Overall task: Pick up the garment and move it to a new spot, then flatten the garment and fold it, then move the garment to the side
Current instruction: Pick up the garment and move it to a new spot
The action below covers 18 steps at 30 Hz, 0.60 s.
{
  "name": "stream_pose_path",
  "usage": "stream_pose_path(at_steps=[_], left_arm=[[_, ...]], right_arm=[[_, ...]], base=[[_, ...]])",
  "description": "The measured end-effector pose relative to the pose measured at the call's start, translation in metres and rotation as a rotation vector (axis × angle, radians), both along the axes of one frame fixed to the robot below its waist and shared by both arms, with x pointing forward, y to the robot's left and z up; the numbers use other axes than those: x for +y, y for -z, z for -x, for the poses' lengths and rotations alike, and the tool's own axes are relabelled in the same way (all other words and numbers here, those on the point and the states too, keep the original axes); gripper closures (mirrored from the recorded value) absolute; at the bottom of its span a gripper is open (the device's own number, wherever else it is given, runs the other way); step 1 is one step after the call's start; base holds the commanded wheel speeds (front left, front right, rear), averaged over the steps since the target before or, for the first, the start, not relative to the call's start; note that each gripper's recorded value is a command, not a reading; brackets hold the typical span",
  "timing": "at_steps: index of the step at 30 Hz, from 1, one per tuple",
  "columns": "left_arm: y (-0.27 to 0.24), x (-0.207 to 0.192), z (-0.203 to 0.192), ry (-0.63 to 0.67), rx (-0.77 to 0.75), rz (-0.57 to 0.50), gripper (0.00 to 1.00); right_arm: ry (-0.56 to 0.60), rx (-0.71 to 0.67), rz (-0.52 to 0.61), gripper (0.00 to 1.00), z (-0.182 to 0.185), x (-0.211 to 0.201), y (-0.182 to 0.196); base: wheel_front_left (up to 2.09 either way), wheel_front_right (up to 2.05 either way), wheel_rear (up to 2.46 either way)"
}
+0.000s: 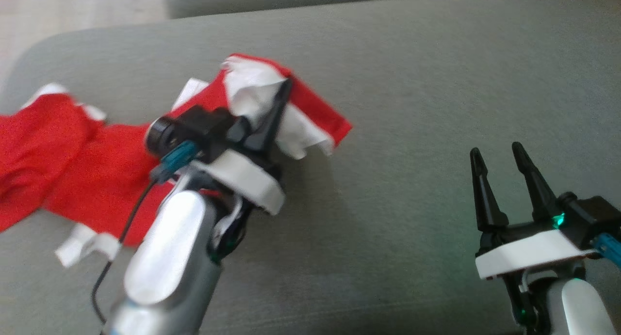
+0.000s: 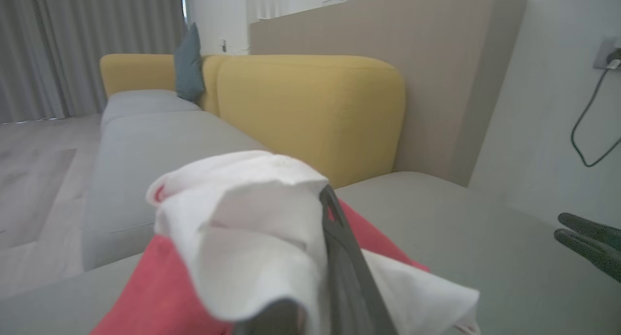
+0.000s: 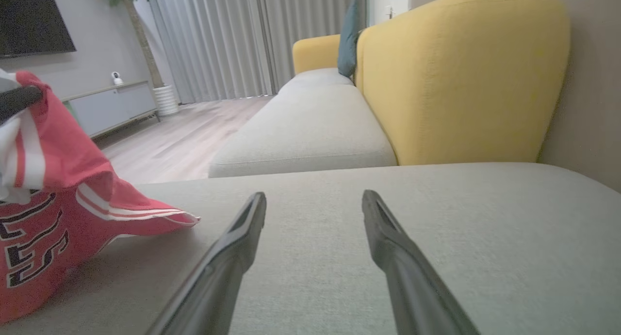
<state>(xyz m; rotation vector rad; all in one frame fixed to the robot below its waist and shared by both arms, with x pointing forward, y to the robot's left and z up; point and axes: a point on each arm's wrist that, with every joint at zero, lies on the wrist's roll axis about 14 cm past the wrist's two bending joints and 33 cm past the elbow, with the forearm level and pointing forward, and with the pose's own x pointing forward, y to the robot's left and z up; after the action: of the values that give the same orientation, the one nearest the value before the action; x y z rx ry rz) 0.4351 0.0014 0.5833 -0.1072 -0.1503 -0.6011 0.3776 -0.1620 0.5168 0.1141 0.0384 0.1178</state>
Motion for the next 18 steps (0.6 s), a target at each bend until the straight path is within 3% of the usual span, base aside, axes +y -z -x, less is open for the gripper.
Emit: stream_pose_path(at_steps=[9,15,16,17,18], left_arm=[[-0.017,-0.109,-0.006,0.313,-0.037,0.068,1.00],[0.044,-0.160,0.006,0.459,0.134,0.003,1.00],[0.058,-0.165,0.009,0.476,0.172,-0.011,0.89],[0.073,-0.170,0.013,0.493,0.214,-0.038,0.65],[0.090,-0.173,0.016,0.505,0.252,-0.072,0.35]], right_arm=[[0.158,0.022,0.010,0.00,0.009,-0.051,0.007],[0.235,0.082,0.003,0.00,0.016,-0.073,0.029],[0.244,0.085,0.003,0.00,0.016,-0.076,0.032],[0.253,0.090,0.003,0.00,0.017,-0.078,0.034],[0.260,0.097,0.005,0.00,0.017,-0.080,0.038]], base=[[0.00,0.00,0.00],[0.00,0.00,0.00],[0.00,0.00,0.00],[0.00,0.00,0.00],[0.00,0.00,0.00]])
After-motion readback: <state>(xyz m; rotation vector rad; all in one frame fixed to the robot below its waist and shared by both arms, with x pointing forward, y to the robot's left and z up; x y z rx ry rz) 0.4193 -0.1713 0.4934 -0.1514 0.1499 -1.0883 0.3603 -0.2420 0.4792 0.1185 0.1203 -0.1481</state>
